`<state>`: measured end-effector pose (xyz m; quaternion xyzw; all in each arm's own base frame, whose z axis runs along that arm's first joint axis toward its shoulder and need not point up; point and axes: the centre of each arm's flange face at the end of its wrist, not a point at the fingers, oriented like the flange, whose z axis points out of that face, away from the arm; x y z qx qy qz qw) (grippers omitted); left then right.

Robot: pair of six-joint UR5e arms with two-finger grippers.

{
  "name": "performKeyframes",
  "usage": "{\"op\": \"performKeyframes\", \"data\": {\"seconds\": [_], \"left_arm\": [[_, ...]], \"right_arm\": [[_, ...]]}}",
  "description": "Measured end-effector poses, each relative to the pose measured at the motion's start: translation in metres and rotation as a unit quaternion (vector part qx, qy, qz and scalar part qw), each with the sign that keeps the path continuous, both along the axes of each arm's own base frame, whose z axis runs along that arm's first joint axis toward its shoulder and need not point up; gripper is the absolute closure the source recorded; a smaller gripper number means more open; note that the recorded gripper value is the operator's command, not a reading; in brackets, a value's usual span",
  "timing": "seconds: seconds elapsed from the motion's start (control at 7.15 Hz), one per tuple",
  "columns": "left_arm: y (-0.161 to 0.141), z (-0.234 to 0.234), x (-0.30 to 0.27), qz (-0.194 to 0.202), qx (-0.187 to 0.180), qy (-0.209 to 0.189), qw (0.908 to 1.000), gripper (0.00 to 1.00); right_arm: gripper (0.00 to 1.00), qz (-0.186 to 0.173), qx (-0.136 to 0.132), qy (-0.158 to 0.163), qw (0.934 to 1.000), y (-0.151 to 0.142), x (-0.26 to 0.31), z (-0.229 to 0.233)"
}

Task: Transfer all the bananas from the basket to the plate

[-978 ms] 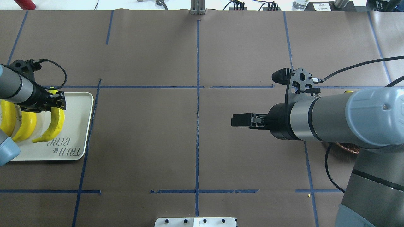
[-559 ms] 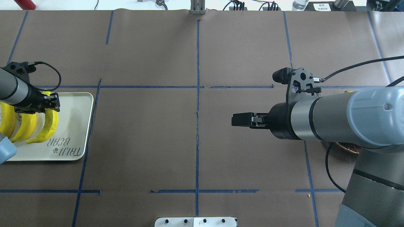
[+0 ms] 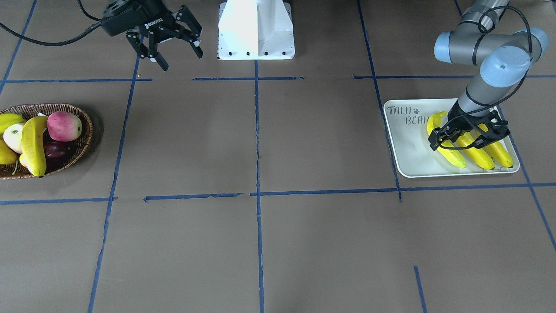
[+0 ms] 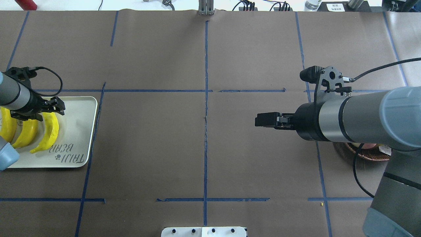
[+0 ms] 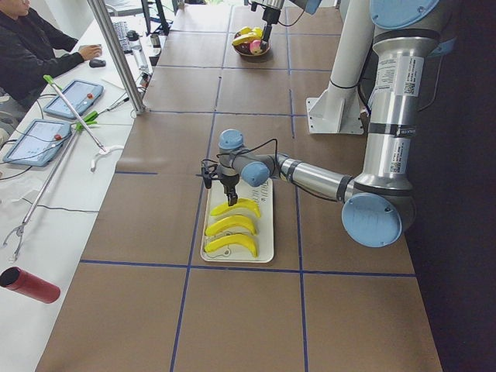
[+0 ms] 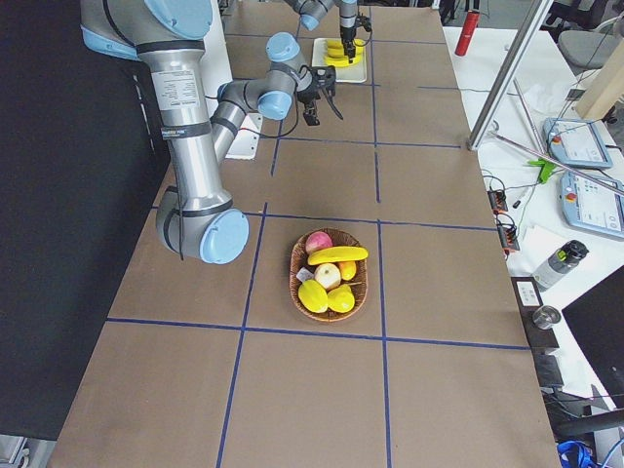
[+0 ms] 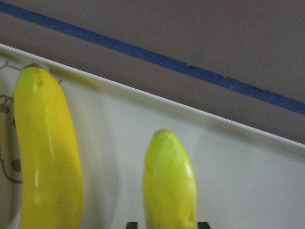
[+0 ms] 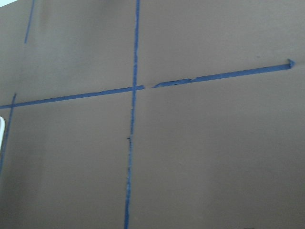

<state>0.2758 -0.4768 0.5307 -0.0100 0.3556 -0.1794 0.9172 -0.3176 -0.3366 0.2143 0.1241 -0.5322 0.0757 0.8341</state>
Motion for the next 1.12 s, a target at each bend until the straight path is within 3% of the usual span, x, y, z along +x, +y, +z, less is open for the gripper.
{"op": "performKeyframes", "data": {"seconds": [0.14, 0.42, 0.7, 0.98, 1.12], "left_arm": [[-0.003, -0.013, 0.002, -0.003, 0.008, 0.008, 0.9999, 0.0], [-0.014, -0.059, 0.014, -0.008, 0.032, 0.033, 0.9989, 0.0], [-0.023, -0.116, 0.024, -0.01, 0.059, 0.064, 0.9962, 0.01], [-0.015, -0.147, 0.034, -0.008, 0.069, 0.087, 0.9938, 0.01], [-0.011, -0.156, 0.042, -0.007, 0.069, 0.093, 0.9933, 0.01]], "right_arm": [[0.0, -0.003, -0.014, 0.021, 0.9997, -0.012, 0.025, 0.026], [0.0, -0.032, -0.005, 0.071, 0.9969, -0.031, 0.084, 0.083], [0.0, -0.081, 0.014, 0.12, 0.9894, -0.043, 0.151, 0.158], [0.01, -0.125, 0.035, 0.16, 0.9784, -0.058, 0.175, 0.234], [0.0, -0.13, 0.027, 0.176, 0.9754, -0.064, 0.178, 0.271]]}}
